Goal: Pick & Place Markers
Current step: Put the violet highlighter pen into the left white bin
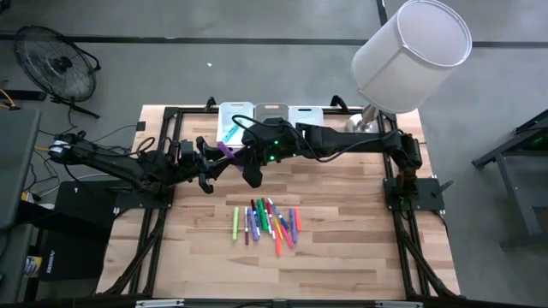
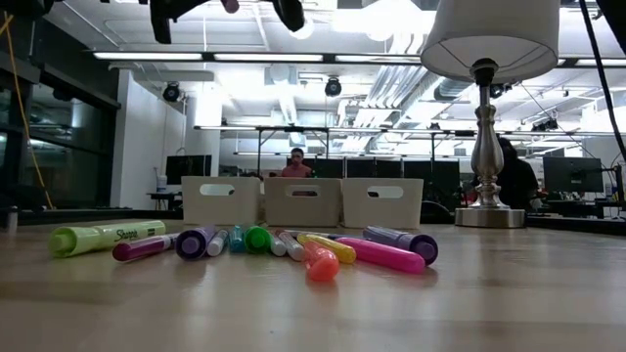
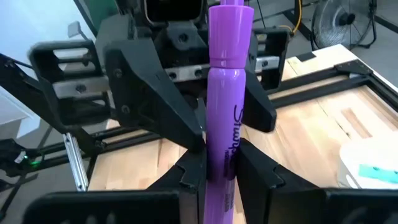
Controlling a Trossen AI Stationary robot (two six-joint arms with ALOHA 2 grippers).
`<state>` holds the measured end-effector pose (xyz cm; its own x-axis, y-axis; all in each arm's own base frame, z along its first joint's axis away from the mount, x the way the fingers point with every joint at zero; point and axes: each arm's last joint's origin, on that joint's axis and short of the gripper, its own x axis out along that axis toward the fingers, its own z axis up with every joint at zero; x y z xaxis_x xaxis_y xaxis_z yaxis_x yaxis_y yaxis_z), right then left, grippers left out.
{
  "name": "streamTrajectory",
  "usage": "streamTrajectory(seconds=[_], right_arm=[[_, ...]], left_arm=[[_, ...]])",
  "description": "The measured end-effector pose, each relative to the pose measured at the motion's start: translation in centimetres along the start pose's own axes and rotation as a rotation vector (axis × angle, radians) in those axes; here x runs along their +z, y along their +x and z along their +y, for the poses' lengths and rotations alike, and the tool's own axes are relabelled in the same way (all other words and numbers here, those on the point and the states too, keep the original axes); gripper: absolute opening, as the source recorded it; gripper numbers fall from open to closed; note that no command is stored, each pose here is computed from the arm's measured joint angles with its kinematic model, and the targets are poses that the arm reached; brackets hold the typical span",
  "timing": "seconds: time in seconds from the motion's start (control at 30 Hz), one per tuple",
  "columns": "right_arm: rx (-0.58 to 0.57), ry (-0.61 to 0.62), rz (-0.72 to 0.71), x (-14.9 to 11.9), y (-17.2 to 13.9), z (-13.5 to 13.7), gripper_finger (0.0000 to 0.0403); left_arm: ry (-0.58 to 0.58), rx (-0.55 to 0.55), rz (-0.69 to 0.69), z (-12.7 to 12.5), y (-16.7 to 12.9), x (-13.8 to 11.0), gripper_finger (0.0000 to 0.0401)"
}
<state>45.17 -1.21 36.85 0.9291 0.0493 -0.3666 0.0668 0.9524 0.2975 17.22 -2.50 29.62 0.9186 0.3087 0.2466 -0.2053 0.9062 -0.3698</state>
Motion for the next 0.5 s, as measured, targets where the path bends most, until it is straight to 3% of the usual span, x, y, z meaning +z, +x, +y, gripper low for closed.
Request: streamTrajectory(seconds=[0.3, 0.5], right_arm=[[0.008, 0.003, -0.016, 0.12, 0.08, 0.03, 0.0054], [0.011, 0.002, -0.017, 0.14, 0.08, 0.04, 0.0054]], left_arm=[[-0.006, -0.008, -0.002, -0.03, 0.0, 0.04, 0.0159], [-0.013, -0.019, 0.001, -0.06, -0.01, 0.03, 0.0099]])
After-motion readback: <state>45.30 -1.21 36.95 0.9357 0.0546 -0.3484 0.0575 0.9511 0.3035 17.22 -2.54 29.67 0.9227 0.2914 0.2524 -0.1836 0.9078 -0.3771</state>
